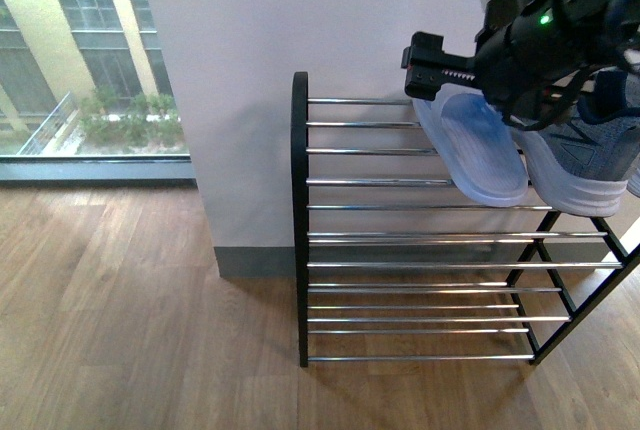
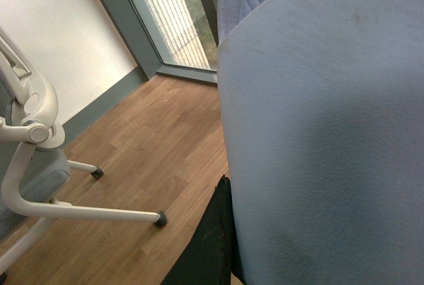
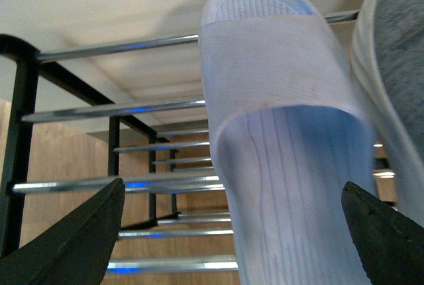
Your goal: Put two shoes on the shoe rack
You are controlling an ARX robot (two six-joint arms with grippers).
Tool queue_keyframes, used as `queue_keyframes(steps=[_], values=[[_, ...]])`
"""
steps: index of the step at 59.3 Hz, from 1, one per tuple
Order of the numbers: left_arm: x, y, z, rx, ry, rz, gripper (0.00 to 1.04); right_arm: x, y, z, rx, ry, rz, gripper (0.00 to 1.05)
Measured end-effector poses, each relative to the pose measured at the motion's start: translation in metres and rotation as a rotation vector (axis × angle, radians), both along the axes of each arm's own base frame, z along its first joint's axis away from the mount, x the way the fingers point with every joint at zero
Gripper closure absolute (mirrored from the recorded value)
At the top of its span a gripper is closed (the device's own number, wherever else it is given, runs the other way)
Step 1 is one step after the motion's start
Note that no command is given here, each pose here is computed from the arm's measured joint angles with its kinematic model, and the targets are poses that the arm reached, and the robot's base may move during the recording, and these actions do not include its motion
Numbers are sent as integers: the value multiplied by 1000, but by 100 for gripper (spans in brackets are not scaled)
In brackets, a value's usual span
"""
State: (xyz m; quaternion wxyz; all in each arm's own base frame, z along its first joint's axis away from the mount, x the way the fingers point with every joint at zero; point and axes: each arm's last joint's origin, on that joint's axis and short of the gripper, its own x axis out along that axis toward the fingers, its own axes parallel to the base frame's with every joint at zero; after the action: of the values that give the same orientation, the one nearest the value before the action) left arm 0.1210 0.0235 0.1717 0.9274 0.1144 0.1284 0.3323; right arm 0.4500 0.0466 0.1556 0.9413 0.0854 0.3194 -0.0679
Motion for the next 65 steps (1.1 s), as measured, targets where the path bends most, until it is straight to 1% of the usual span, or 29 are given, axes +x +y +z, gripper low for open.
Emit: queue_keyframes(steps=[5, 10, 12, 13, 16, 20, 22, 29, 35, 41, 42, 47, 56, 65], values=[[0, 0, 0, 0, 0, 0, 103, -19, -4, 21, -79, -42, 16, 10], [0, 0, 0, 0, 0, 0, 103, -26, -6, 38, -112, -83, 29, 9], [0, 0, 0, 0, 0, 0, 103, -26, -7, 40, -118, -133, 52, 12], [0, 0, 0, 0, 0, 0, 103, -28, -8, 42, -112, -245, 91, 17], [0, 0, 0, 0, 0, 0, 103, -41, -11, 36, -121, -427, 130, 27], [0, 0, 0, 0, 0, 0, 103, -71, -15, 21, -140, -551, 144, 41], [0, 0, 0, 0, 0, 0, 103, -90, -19, 19, -148, -600, 143, 50], [0, 0, 0, 0, 0, 0, 103, -132, -29, 28, -163, -671, 130, 74], [0, 0, 0, 0, 0, 0, 103, -156, -32, 23, -165, -661, 136, 90], [0, 0, 0, 0, 0, 0, 103, -172, -34, 17, -166, -641, 138, 102], [0, 0, 0, 0, 0, 0, 103, -174, -34, 17, -169, -639, 140, 104], [0, 0, 0, 0, 0, 0, 103, -189, -39, 13, -163, -651, 159, 103], [0, 0, 0, 0, 0, 0, 103, -211, -46, 6, -171, -638, 136, 103], [0, 0, 0, 0, 0, 0, 103, -236, -46, 6, -170, -642, 139, 103]])
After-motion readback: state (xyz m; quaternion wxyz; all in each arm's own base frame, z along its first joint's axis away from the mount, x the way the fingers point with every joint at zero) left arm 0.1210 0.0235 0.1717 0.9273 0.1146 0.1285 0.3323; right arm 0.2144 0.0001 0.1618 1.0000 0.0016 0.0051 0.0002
